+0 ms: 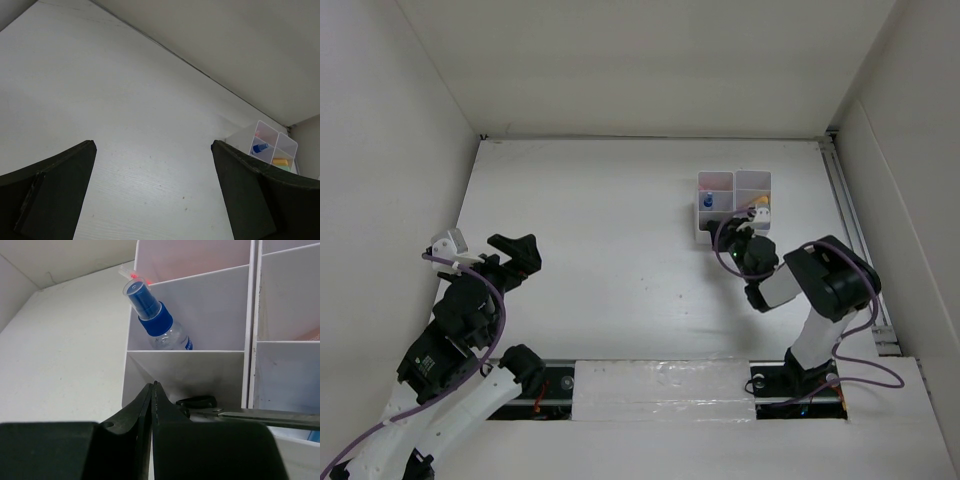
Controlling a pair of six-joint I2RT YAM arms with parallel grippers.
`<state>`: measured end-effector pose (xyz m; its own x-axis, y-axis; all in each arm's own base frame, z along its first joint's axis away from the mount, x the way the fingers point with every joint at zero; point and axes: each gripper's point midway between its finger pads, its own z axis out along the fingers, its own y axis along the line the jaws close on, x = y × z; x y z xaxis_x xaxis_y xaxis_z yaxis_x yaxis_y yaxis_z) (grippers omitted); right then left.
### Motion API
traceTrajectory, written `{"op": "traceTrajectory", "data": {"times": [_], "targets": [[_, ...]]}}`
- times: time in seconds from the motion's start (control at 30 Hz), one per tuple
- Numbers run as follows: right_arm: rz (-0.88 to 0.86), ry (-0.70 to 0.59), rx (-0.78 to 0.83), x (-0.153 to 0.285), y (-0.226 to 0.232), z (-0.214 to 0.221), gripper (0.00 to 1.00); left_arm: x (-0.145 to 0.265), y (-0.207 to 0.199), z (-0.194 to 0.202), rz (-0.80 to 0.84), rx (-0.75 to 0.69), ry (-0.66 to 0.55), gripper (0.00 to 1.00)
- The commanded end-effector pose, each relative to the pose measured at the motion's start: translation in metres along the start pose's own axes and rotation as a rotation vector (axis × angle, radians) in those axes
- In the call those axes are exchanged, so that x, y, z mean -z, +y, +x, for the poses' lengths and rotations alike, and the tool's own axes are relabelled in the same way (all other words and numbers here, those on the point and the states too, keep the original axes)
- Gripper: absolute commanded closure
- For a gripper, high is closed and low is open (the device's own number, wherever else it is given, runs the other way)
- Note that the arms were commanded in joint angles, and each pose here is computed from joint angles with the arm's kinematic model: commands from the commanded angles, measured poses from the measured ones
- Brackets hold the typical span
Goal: Sort the stationery into containers
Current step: Place the scissors in the storage box, then reset both arms
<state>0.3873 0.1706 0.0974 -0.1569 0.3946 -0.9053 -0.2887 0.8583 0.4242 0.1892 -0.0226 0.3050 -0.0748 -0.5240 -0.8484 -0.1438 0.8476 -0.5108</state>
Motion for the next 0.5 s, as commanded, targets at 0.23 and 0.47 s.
{"op": "traceTrajectory", "data": {"times": [0.23, 0.47], "targets": [[-0.256, -0.438, 0.042, 0.036, 0.076, -0.129, 0.69, 0.000, -0.003, -0.007, 0.014, 0.015, -0.025, 0.00], [-0.272, -0.451, 0.187, 0.059, 0.121, -0.176, 0.47, -0.001, -0.004, -0.005, 0.010, 0.009, -0.020, 0.00]]}}
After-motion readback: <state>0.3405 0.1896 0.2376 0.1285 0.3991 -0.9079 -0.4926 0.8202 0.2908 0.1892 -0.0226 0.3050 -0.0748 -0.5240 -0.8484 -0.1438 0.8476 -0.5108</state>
